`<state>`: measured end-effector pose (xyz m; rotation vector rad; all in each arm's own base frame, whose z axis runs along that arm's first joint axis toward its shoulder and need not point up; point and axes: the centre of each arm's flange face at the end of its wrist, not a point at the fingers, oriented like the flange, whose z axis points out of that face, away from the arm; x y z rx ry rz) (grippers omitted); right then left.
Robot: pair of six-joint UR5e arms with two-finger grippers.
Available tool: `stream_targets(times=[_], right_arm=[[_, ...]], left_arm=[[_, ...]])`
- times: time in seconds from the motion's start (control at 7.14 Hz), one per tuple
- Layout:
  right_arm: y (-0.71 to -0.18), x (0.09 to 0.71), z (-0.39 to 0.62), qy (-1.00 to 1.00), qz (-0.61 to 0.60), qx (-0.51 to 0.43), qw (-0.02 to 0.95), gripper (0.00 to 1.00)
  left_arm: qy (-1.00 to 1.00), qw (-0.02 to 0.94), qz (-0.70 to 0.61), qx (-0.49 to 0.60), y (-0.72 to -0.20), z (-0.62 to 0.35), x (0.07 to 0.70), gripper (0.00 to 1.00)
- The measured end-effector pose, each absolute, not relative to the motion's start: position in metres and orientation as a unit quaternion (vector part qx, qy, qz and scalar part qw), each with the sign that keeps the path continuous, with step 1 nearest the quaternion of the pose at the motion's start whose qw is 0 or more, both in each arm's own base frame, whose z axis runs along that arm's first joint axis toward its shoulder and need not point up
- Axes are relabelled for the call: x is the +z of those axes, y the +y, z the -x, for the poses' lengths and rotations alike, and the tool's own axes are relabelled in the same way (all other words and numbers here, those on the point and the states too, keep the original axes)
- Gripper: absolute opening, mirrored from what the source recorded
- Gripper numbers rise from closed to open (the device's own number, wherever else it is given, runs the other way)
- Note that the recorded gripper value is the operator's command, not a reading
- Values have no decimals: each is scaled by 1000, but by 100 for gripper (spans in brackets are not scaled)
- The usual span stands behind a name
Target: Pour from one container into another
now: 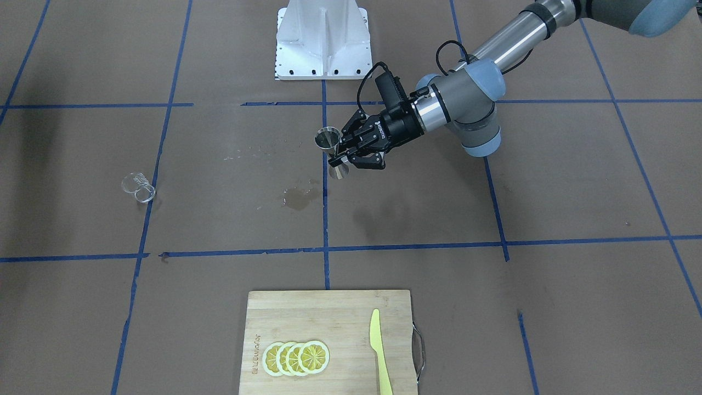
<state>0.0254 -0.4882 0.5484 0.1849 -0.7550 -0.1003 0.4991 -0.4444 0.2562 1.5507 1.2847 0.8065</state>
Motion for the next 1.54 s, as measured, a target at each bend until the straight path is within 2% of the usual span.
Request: stream_targets(times=[0.7,1.26,1.54], right_arm=[[-469,572,-27,-366,-70,-42,927,100],[-460,580,-28,-367,-61,-40,927,100],[-455,583,-29,-367,-59,-39,927,100]], left_arm=[[543,487,-621,288,-461,-460,260,0],[544,530,-606,236,-468,-374,308,0],[549,556,-594,191,-455,-330,335,0]])
